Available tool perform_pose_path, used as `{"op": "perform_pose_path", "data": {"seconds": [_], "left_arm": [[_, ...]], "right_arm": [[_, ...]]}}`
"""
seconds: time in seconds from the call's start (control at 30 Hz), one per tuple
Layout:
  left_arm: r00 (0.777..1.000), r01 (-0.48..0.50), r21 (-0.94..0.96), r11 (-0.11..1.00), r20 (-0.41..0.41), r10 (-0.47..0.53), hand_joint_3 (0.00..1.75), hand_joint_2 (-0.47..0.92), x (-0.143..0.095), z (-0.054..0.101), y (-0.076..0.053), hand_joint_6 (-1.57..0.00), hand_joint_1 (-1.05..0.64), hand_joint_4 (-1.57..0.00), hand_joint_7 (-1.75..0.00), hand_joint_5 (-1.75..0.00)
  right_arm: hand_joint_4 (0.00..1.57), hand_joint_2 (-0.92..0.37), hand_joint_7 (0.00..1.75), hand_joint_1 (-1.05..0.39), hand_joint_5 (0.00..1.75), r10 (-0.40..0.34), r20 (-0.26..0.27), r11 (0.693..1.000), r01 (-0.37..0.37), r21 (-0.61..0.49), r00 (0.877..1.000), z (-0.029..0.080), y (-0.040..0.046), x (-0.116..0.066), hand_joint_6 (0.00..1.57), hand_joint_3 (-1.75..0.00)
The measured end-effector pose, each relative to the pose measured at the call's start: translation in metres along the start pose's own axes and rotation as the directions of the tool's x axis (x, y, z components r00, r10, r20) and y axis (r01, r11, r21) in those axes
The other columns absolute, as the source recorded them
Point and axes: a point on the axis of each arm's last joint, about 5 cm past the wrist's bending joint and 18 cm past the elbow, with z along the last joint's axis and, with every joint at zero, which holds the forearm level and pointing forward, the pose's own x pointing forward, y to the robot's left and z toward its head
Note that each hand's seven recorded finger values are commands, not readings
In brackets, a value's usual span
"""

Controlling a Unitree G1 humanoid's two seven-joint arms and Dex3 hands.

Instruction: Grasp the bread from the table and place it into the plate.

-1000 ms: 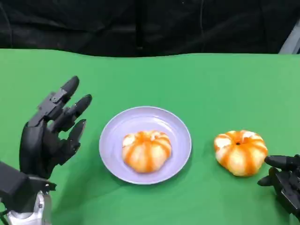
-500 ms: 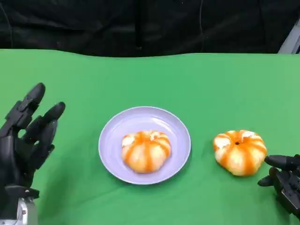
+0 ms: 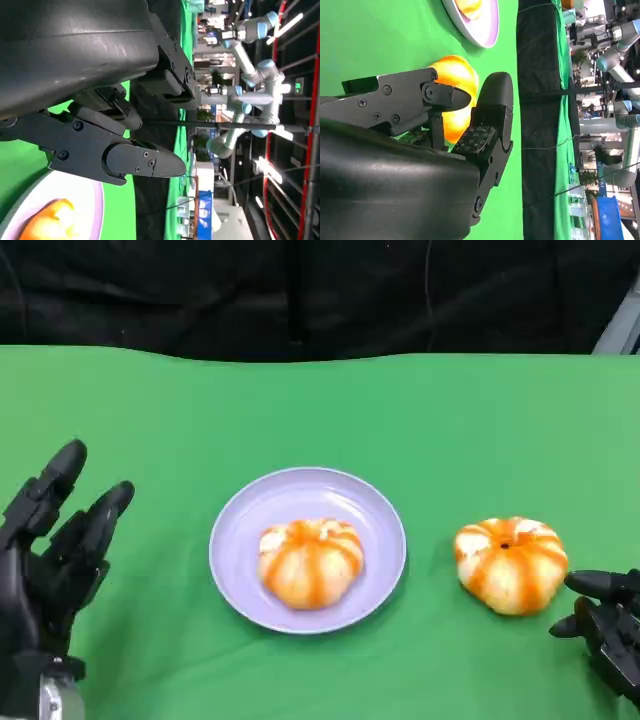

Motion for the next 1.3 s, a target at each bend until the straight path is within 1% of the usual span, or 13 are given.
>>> {"op": "perform_pose_path", "data": {"seconds": [0.13, 0.57, 0.63, 0.67, 0.73, 1.03, 1.3], "left_arm": [[0.999, -0.014, 0.011, 1.000, -0.044, 0.015, 0.14, 0.92, -0.008, -0.005, 0.004, -0.72, -0.50, -0.90, -0.03, -0.05], [0.998, -0.024, 0.013, 1.000, -0.064, 0.025, 0.14, 0.92, -0.011, -0.007, 0.006, -0.72, -0.50, -0.88, -0.01, -0.02], [0.998, -0.023, 0.014, 1.000, -0.066, 0.024, 0.13, 0.92, -0.011, -0.007, 0.006, -0.72, -0.24, -0.88, -0.01, -0.02], [0.997, -0.023, 0.017, 1.000, -0.071, 0.024, 0.13, 0.92, -0.011, -0.008, 0.006, -0.72, -0.16, -0.88, -0.01, -0.02], [0.996, -0.024, 0.031, 0.999, -0.088, 0.027, 0.15, 0.92, -0.012, -0.009, 0.005, -0.73, -0.07, -0.88, -0.01, -0.01], [0.986, -0.082, 0.110, 0.991, -0.133, 0.096, 0.22, 0.92, -0.008, -0.012, 0.004, -0.76, 0.06, -0.90, -0.02, -0.01], [0.984, -0.084, 0.127, 0.988, -0.144, 0.102, 0.23, 0.92, -0.008, -0.013, 0.004, -0.76, 0.06, -0.90, -0.01, -0.01]], "right_arm": [[0.64, -0.92, 0.76, -0.01, 1.35, -0.001, 0.001, 1.000, 0.001, 0.003, 1.000, 0.000, -0.0005, 0.000, 0.82, -0.46], [0.63, -0.92, 0.77, -0.01, 1.35, -0.003, 0.002, 1.000, 0.003, 0.002, 1.000, 0.000, -0.0014, 0.000, 0.82, -0.44], [0.63, -0.92, 0.77, -0.01, 1.36, -0.003, 0.002, 1.000, 0.003, 0.002, 1.000, 0.000, -0.0014, 0.000, 0.82, -0.44], [0.63, -0.92, 0.77, -0.01, 1.36, -0.003, 0.002, 1.000, 0.003, 0.002, 1.000, 0.000, -0.0014, 0.000, 0.82, -0.44], [0.63, -0.92, 0.78, 0.00, 1.36, -0.004, 0.002, 1.000, 0.004, 0.002, 1.000, 0.000, -0.0014, 0.000, 0.82, -0.44], [0.63, -0.92, 0.78, 0.00, 1.35, -0.005, 0.002, 1.000, 0.005, 0.001, 1.000, 0.001, -0.0018, 0.000, 0.81, -0.46], [0.62, -0.92, 0.78, 0.00, 1.36, -0.009, -0.006, 1.000, 0.009, 0.004, 1.000, 0.000, -0.0019, 0.000, 0.81, -0.46]]}}
